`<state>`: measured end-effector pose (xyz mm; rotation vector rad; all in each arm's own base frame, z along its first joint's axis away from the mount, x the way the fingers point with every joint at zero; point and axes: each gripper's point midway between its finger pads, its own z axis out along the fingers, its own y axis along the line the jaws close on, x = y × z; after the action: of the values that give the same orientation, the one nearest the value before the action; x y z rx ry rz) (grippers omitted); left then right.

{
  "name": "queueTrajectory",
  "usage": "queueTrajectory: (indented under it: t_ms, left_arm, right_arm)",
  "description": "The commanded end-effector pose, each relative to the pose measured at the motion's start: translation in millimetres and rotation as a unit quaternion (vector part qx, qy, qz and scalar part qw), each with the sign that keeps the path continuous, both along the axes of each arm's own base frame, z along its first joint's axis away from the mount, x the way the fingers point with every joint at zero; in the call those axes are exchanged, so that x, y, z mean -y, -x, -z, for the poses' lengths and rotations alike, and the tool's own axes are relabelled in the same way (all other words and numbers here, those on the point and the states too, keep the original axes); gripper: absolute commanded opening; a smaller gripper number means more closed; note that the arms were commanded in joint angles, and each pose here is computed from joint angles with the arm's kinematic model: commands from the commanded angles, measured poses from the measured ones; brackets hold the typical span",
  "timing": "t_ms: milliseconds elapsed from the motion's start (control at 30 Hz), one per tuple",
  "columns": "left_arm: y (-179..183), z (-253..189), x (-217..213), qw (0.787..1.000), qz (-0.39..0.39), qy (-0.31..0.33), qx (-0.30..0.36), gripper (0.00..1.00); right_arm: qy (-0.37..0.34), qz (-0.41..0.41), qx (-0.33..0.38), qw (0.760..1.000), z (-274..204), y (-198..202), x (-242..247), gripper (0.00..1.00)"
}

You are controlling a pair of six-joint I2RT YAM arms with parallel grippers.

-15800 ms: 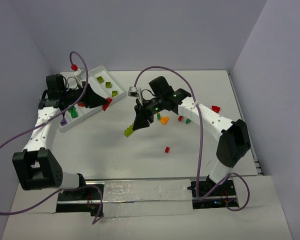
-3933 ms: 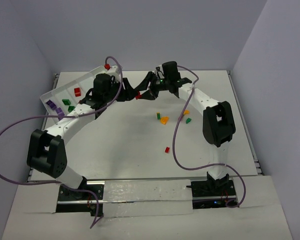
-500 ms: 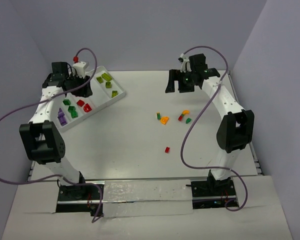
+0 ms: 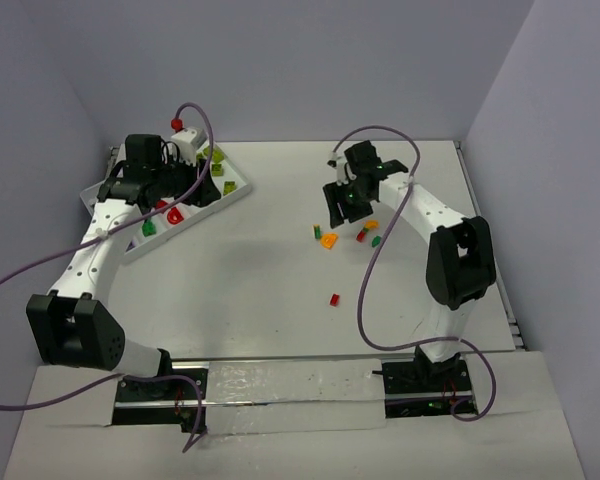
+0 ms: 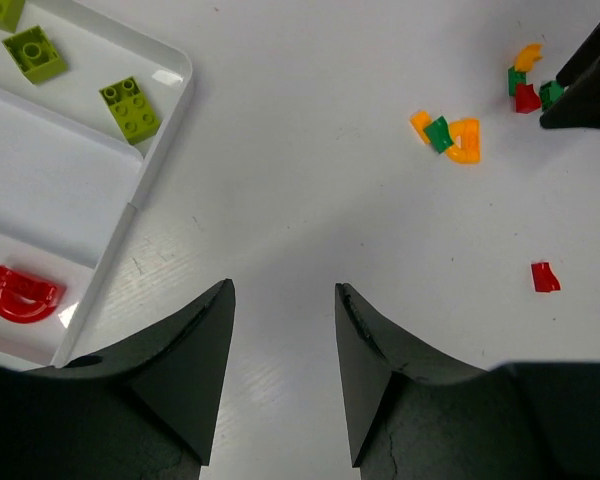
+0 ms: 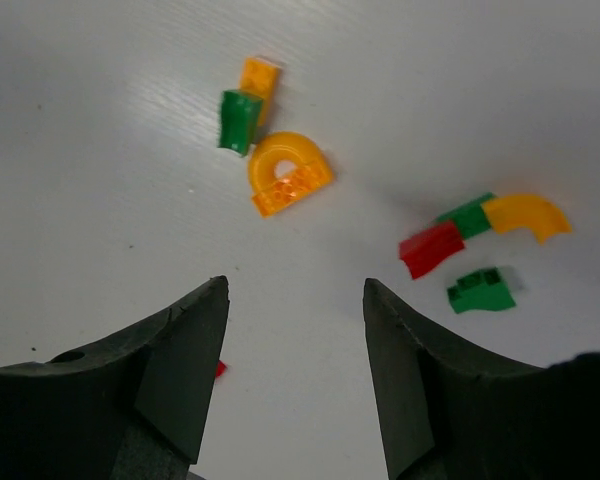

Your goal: Sort the legos into containers by color

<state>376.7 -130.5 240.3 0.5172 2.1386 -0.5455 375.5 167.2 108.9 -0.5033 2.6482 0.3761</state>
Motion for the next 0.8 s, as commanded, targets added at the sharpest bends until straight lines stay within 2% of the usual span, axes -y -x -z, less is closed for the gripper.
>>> queueTrajectory:
  t_ms: [0,200,533,767]
  left_arm:
    - [-2,-24,-3,0.999,-0.031,0.020,0.032,0.54]
    - [2,-24,-6,0.998,-0.054,0.032,0.027,0.54]
    - [1,-29,-6,0.997,-0.058,0.033,0.030,0.54]
    - [1,-29,-6,0.997,-0.059,0.033,0.029,0.54]
  right_arm:
    - [0.003,-0.024,0.021,0.999,1,-5,-38,0.62]
    - [0.014,-0.024,-0.005,1.000,20,-9,-65,0.60]
    - [0.045,0.009,-0.018,0.999,46,-28,-71,0.59]
    - [0.058,0.014,-0.019,0.998,58,-37,-71,0.54]
